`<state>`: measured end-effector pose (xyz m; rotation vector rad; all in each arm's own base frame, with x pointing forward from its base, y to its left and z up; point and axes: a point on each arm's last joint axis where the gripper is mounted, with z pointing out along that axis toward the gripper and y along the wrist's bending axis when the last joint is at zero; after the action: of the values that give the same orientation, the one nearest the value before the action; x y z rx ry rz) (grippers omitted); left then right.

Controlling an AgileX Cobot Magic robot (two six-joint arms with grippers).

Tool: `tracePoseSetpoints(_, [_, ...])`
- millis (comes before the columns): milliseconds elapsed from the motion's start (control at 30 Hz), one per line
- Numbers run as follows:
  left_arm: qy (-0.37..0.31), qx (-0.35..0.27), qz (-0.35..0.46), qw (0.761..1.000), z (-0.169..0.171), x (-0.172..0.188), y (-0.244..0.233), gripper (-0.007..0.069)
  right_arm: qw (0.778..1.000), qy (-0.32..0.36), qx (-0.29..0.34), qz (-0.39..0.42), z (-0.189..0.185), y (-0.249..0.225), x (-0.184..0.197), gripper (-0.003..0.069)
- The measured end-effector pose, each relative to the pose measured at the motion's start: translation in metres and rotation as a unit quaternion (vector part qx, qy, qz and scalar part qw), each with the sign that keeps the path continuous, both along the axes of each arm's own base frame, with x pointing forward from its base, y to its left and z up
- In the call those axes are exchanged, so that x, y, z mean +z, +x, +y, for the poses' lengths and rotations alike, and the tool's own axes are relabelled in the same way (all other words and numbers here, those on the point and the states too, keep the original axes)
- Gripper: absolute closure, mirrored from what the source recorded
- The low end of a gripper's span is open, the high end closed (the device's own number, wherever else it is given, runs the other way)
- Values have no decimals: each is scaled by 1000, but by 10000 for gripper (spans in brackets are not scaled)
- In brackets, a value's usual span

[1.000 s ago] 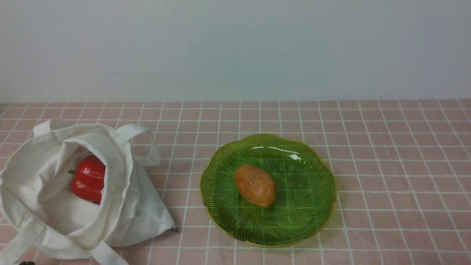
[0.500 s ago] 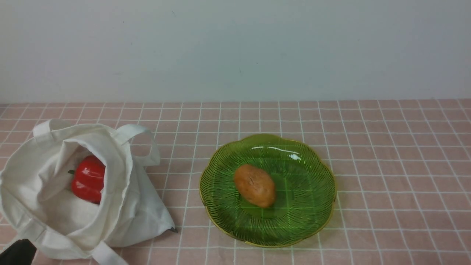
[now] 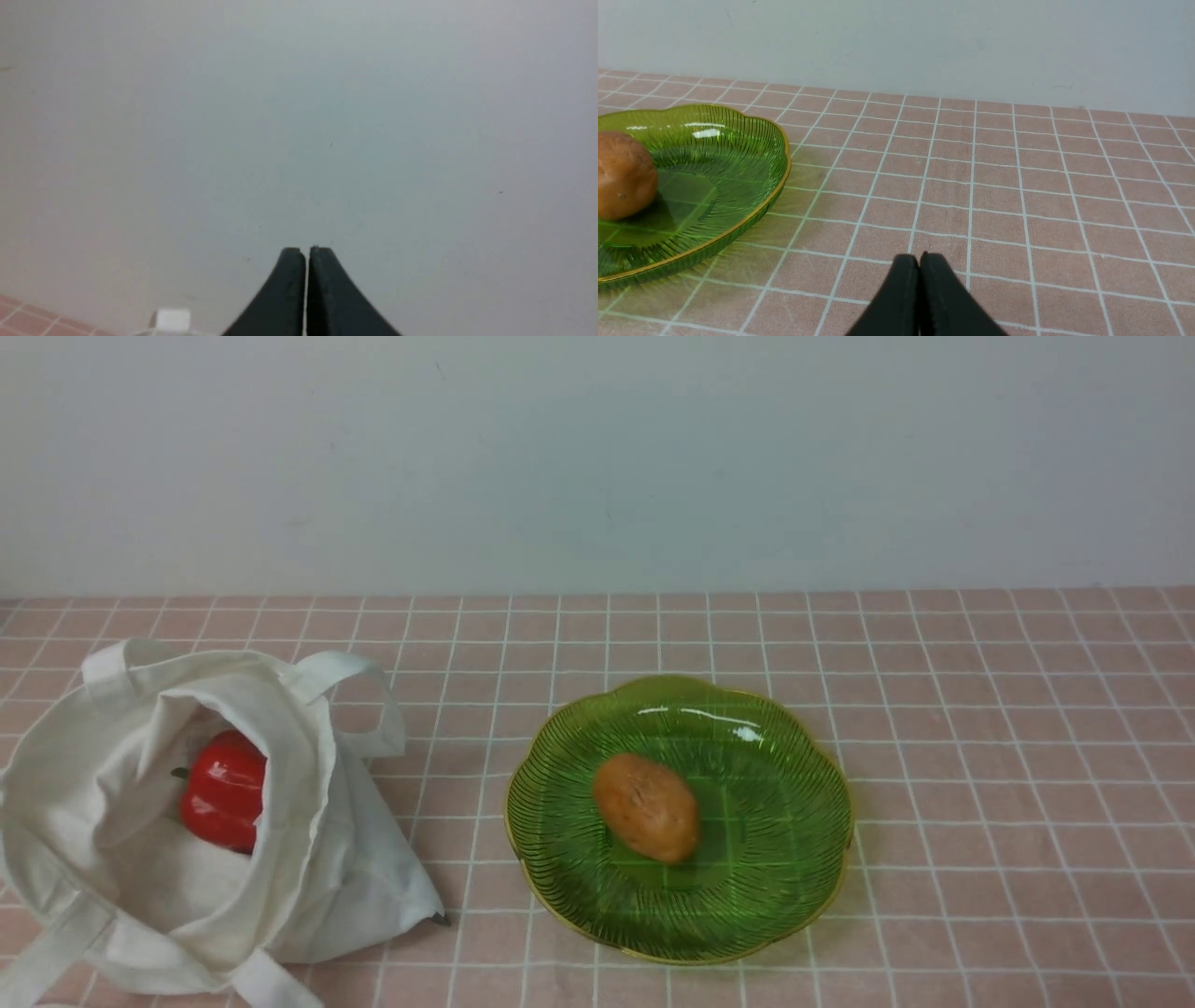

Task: Take vegetables from bag on pink coffee tablecloth place on plate.
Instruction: 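Reach into the bag and grasp the red bell pepper with the left gripper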

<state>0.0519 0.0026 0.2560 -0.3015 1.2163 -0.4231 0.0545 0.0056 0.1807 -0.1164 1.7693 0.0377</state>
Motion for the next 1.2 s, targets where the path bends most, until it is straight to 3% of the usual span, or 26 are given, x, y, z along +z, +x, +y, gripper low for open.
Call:
tracePoseSetpoints(133, [35,-36,102,993,-9,33,14,630,1000,0,0,0,0,0,0,673])
tracePoseSetpoints(233, [87,-88,285,950,-20,42,51,630,1000,0,0,0,0,0,0,673])
tracePoseSetpoints(267, [90,-93,297,946,-21,43,53,630,1000,0,0,0,0,0,0,673])
tracePoseSetpoints(300, [104,-109,357,922,-24,41,67,630,1000,0,0,0,0,0,0,673])
tracePoseSetpoints(433, [140,-133,476,858,-29,24,110,630,1000,0,0,0,0,0,0,673])
tracePoseSetpoints(567, [149,-130,551,811,-26,1,149,630,1000,0,0,0,0,0,0,673])
tracePoseSetpoints(733, [126,-105,592,789,-8,-13,182,630,1000,0,0,0,0,0,0,673])
tracePoseSetpoints(967, [119,-96,604,782,2,-17,212,625,1000,0,0,0,0,0,0,673])
tracePoseSetpoints(1133, [135,-107,600,781,2,-23,223,520,1000,0,0,0,0,0,0,673])
tracePoseSetpoints(1200, [151,-110,593,783,2,-24,225,440,1000,0,0,0,0,0,0,673])
